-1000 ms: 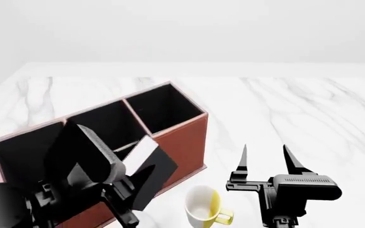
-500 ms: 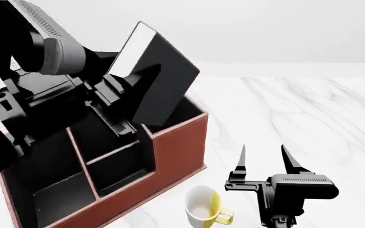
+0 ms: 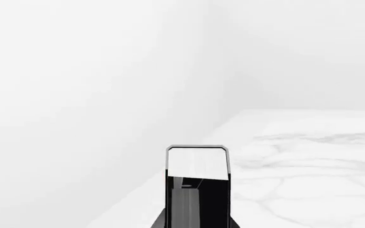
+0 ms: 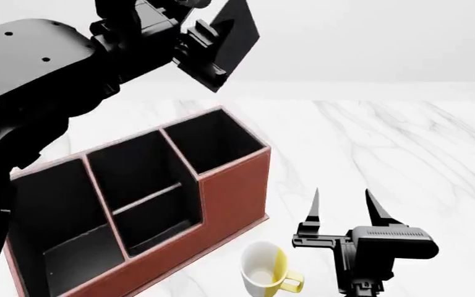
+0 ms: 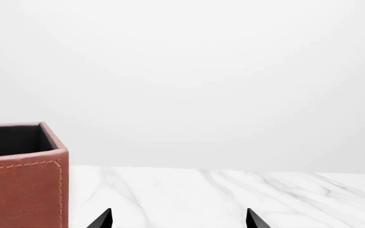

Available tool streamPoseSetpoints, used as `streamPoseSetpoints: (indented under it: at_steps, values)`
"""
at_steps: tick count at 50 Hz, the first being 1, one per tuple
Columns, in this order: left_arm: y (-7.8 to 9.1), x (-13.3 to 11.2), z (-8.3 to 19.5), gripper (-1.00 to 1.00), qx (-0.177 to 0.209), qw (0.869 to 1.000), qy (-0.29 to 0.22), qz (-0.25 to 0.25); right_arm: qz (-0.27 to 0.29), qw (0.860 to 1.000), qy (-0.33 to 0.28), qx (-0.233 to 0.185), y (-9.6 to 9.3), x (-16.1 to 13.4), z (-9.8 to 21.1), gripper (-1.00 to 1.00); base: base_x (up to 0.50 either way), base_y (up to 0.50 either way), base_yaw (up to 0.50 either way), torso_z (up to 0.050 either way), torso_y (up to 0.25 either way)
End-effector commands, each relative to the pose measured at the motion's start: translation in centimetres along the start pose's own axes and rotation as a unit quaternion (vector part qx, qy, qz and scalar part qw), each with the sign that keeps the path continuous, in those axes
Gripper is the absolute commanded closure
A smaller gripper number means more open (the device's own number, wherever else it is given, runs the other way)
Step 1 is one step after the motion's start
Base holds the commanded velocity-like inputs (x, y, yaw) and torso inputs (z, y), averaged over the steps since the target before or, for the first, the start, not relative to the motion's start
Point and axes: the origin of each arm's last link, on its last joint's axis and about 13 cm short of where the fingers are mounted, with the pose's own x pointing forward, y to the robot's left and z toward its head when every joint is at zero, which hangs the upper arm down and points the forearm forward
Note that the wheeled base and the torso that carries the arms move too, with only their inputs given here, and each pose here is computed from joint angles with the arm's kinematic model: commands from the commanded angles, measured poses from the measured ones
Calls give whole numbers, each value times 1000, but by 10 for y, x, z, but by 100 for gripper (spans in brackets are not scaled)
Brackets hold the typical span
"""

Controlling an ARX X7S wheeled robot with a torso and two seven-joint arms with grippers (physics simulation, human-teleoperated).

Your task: Pick up the book and place it in the right compartment of the caddy.

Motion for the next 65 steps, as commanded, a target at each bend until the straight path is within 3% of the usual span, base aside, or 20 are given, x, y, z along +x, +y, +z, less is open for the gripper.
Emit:
streamPoseSetpoints:
  at_steps: [1,8,23,42,48,52,59,65]
  values:
    - [10,27,-10,100,96,990,90,-56,-4,1000,3,4,2,0,-2,-100,0,0,0,0,0]
    - [20,39,-16,100,108,982,141,-64,-6,1000,4,7,4,-1,-2,-100,0,0,0,0,3]
    - [31,52,-22,100,123,979,161,-31,-10,1000,5,10,3,-2,-1,-100,0,0,0,0,1]
    - [29,55,-49,100,138,967,209,-44,-9,1000,10,10,5,-3,-3,-100,0,0,0,0,2]
    - [29,50,-40,100,111,973,196,-60,-8,1000,11,10,6,-4,-4,-100,0,0,0,0,2]
    - [33,44,-23,100,53,982,167,-77,-7,1000,12,10,6,-5,-4,-100,0,0,0,0,3]
    - [40,45,-11,100,-10,987,145,-74,-6,1000,13,9,7,-6,-4,-100,0,0,0,0,1]
    - [41,46,-9,100,-20,987,137,-76,-6,1000,14,10,6,-6,-4,-100,0,0,0,0,0]
